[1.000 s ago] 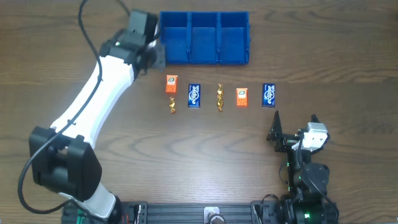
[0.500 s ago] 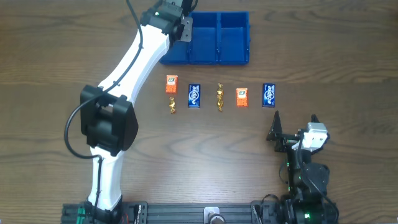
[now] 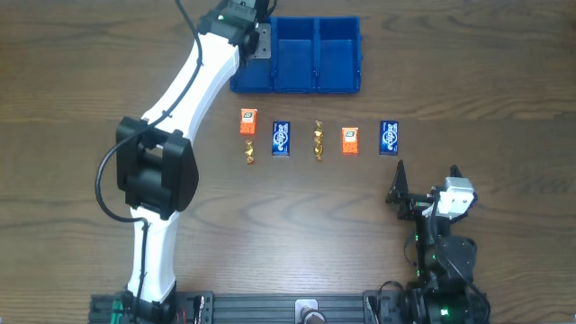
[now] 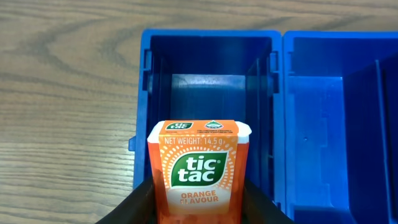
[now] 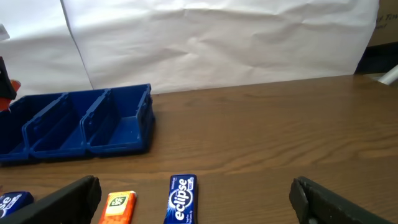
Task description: Sort Candies Into Trays
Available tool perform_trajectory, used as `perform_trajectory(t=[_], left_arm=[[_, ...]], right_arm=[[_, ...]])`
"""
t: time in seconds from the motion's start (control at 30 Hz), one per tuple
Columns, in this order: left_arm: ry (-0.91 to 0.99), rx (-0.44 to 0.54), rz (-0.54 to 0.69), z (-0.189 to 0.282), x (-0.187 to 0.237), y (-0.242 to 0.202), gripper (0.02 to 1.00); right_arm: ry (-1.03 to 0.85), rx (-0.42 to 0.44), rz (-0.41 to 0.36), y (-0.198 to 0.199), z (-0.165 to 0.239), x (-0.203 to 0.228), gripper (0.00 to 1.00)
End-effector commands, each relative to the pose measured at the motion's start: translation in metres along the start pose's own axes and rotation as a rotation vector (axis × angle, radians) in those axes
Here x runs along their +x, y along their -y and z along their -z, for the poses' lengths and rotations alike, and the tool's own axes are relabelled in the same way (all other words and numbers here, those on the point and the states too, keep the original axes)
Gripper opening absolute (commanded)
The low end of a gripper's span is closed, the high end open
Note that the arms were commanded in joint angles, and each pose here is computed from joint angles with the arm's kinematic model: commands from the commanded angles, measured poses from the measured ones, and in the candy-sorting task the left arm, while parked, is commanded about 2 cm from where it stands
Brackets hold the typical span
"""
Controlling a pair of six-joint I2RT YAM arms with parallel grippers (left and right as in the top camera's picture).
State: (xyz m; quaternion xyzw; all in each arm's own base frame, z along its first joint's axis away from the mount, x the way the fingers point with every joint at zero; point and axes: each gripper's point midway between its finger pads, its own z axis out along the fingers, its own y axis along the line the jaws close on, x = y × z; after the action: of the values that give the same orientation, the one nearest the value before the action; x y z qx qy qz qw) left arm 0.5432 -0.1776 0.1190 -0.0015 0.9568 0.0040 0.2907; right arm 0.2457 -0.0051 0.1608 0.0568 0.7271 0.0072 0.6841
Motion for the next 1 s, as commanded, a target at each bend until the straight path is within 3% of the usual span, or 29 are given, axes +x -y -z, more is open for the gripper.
perform_trajectory(t=[0.03,0.17,0.23,0.4,0.43,0.8,1.0], left_arm=[[-0.031,-0.009,0.03,-0.02,0.007,-0.002,0.314],[-0.028,-0.009,0.031,-0.02,0.007,-0.001,0.332],[-0.029,-0.009,0.03,-0.02,0.007,-0.001,0.393],[-0.028,-0.007,0.03,-0.02,0.007,-0.001,0.884],[-0.03,0.0,0.03,-0.02,0.007,0.0,0.93],[-0.028,0.045,0.033,-0.013,0.003,0.008,1.0],[0.043,0.015,0.034,0.056,-0.019,-0.005,0.998]], right_arm=[[0.001,0.006,0.006,0.002,0.0,0.001,0.998],[0.001,0.006,0.006,0.002,0.0,0.001,0.998],[0.001,0.006,0.006,0.002,0.0,0.001,0.998],[0.001,0.006,0.006,0.002,0.0,0.001,0.998],[0.001,0.006,0.006,0.002,0.0,0.001,0.998],[0.001,0.006,0.006,0.002,0.0,0.001,0.998],[0.001,0.006,0.006,0.002,0.0,0.001,0.998]])
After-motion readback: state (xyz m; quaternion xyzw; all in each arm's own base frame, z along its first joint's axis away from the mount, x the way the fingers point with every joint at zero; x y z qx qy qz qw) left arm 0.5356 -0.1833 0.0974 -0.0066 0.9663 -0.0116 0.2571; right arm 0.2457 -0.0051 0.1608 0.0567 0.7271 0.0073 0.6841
